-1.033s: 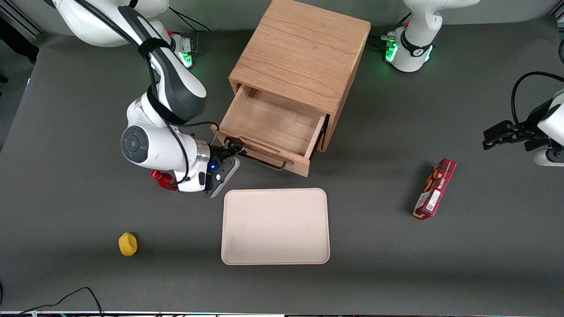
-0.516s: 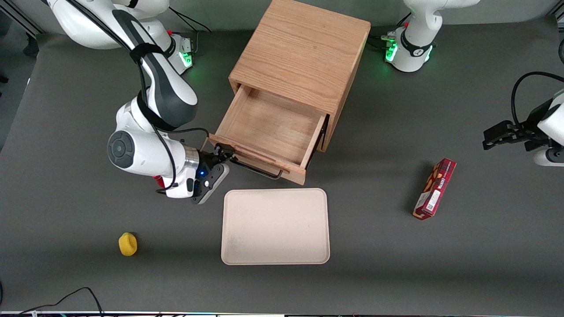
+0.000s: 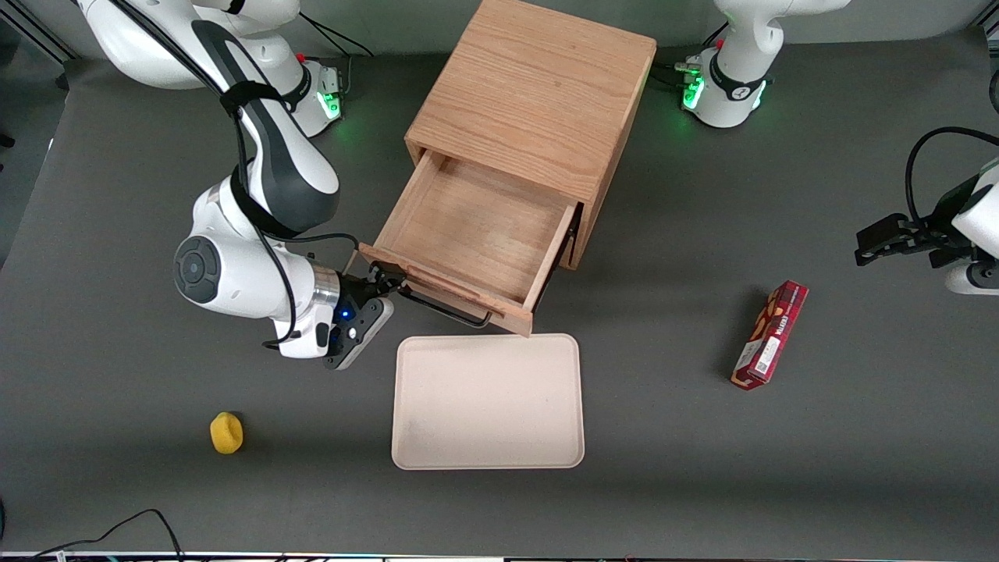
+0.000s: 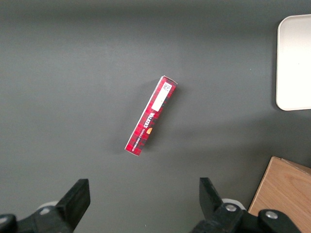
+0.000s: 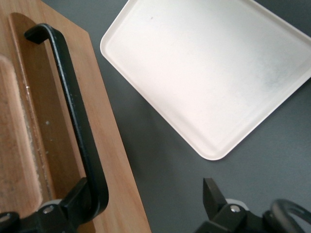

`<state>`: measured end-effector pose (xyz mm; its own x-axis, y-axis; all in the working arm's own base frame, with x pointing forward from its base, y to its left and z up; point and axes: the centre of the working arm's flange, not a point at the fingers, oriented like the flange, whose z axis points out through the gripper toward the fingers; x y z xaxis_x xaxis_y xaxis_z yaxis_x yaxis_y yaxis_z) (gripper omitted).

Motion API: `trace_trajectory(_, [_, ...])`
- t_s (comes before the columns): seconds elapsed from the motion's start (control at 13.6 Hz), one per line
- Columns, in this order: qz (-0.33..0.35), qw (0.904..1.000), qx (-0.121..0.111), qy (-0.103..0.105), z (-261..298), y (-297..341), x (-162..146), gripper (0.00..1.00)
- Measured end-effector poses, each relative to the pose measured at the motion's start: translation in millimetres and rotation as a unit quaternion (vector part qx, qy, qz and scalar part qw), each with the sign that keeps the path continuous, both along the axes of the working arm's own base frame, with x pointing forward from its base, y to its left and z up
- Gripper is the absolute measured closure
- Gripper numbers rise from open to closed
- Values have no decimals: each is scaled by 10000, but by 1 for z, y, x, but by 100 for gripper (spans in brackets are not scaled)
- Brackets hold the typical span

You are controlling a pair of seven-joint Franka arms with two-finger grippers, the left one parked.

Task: Open upper drawer
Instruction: 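Pull the upper drawer outward by its handle with the right gripper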

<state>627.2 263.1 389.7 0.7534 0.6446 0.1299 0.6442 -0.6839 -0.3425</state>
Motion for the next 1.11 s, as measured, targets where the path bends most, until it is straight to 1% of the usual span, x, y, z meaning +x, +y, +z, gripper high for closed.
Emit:
trace_trajectory(0.59, [-83, 9999, -12, -141, 3, -19, 14, 0])
trace_trajectory(1.03, [-96, 9998, 14, -197, 5, -31, 20, 0])
trace_trajectory(1.11, [-175, 9997, 102, -162, 5, -36, 22, 0])
